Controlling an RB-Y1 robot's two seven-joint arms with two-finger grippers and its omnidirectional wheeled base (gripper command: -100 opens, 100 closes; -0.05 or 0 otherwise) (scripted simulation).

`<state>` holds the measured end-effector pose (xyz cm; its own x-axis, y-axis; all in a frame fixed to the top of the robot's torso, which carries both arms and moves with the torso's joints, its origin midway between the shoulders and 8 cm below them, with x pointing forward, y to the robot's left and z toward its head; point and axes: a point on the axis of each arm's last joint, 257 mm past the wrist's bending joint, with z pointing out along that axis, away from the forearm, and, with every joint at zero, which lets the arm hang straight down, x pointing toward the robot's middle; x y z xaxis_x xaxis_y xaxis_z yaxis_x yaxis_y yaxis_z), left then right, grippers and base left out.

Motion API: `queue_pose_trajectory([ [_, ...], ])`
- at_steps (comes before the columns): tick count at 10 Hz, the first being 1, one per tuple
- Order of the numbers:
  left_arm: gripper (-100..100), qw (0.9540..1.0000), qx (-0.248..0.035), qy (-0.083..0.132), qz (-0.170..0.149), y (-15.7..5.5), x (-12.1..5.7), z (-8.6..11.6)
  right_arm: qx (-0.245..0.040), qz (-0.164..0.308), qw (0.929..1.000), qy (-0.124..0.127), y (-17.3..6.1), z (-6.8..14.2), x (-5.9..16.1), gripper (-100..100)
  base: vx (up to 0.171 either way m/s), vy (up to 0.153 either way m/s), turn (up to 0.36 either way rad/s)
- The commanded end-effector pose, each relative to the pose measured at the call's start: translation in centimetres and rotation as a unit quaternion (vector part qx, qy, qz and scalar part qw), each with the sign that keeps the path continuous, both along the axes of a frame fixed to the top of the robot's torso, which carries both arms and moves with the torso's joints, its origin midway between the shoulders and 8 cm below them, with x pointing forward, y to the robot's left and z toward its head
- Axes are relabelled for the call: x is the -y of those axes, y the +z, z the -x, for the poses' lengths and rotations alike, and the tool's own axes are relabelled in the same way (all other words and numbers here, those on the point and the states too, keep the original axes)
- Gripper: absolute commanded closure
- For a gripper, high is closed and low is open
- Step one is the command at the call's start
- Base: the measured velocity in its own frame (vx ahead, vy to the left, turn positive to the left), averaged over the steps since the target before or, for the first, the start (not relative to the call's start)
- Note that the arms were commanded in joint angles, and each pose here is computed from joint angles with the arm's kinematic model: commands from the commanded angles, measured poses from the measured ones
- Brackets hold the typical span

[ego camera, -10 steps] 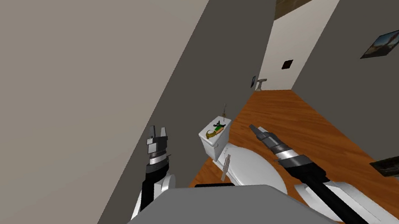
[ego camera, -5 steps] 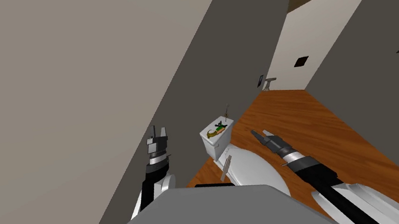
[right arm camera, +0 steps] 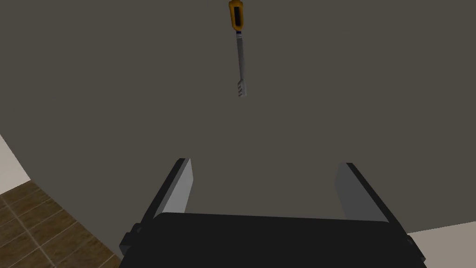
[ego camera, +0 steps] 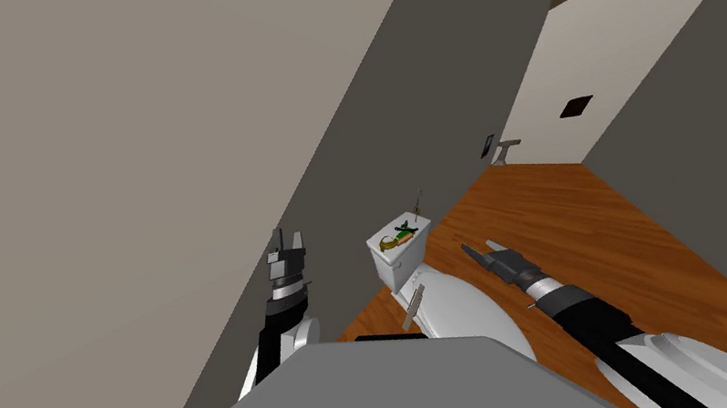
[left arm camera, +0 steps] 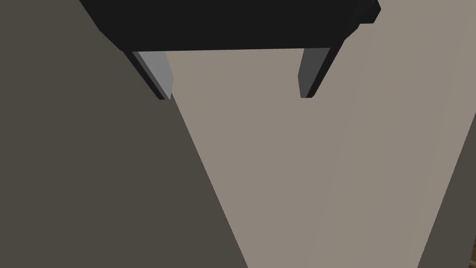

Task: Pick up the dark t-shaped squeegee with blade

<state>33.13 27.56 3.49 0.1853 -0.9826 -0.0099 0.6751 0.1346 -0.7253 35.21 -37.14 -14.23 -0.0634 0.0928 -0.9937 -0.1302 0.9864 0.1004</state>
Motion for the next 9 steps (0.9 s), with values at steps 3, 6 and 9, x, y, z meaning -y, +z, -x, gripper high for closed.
queue_pose_trajectory([
  [3, 0, 1.0000, 0.000, 0.000, 0.000, 0.0, 0.0, 0.0, -0.037, 0.090, 0.9952, 0.004, -2.1, 0.5, 2.0, -100, -0.006, -0.028, 0.144],
  [6, 0, 1.0000, 0.000, 0.000, 0.000, 0.0, 0.0, 0.0, -0.053, 0.139, 0.9888, 0.009, -2.8, 0.7, 2.9, -100, 0.001, -0.021, 0.103],
  [9, 0, 1.0000, 0.000, 0.000, 0.000, 0.0, 0.0, 0.0, -0.079, 0.216, 0.9729, 0.020, -4.1, 0.9, 4.6, -100, 0.001, -0.020, 0.135],
])
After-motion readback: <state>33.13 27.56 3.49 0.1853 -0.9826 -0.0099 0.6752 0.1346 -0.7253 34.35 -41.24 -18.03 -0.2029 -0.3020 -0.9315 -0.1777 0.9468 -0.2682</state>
